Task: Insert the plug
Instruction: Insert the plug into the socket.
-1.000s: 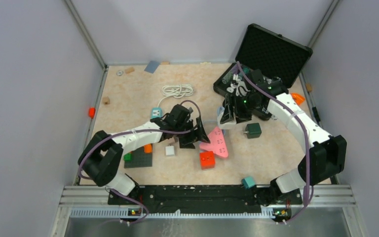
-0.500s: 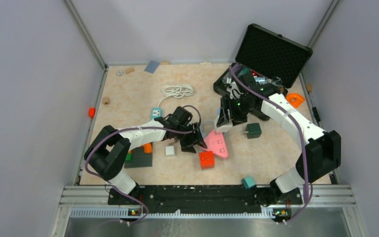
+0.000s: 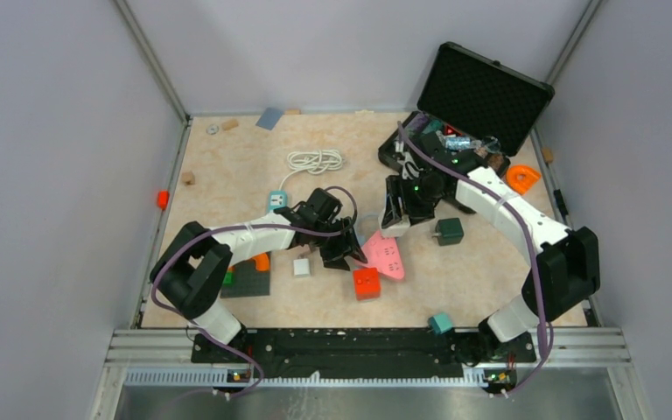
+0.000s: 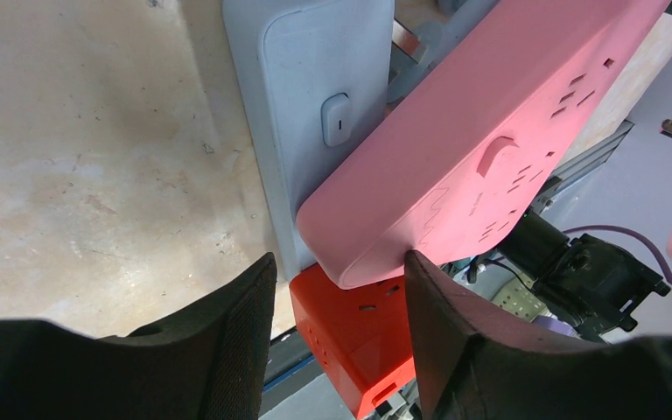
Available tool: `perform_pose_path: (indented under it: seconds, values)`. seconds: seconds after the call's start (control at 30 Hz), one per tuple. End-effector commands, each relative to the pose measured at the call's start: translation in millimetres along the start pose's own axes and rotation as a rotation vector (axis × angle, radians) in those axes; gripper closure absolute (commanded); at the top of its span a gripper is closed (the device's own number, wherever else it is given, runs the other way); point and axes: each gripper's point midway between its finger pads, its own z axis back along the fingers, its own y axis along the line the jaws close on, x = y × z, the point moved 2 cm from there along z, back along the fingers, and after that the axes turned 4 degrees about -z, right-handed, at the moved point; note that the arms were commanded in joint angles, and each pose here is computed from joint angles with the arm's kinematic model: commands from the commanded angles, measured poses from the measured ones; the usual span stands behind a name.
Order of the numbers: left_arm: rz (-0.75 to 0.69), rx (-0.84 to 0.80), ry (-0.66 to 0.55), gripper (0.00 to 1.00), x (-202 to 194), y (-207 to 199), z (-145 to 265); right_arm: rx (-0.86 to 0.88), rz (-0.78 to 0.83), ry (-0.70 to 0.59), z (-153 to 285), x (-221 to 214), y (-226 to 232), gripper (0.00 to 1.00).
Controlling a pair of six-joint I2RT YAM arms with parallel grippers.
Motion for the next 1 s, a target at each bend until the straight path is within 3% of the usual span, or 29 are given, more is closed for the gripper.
perform_pose_path:
  seconds: [0.0,0.97]
  values:
    - [0.033,0.159,0.015,0.44,-7,39,-12,-0.003,-0.011,-0.048,-5,5,4,1.0]
    - [0.034,0.16,0.03,0.48,-9,41,-16,-0.071,-0.028,-0.062,-35,-9,-23,1.0]
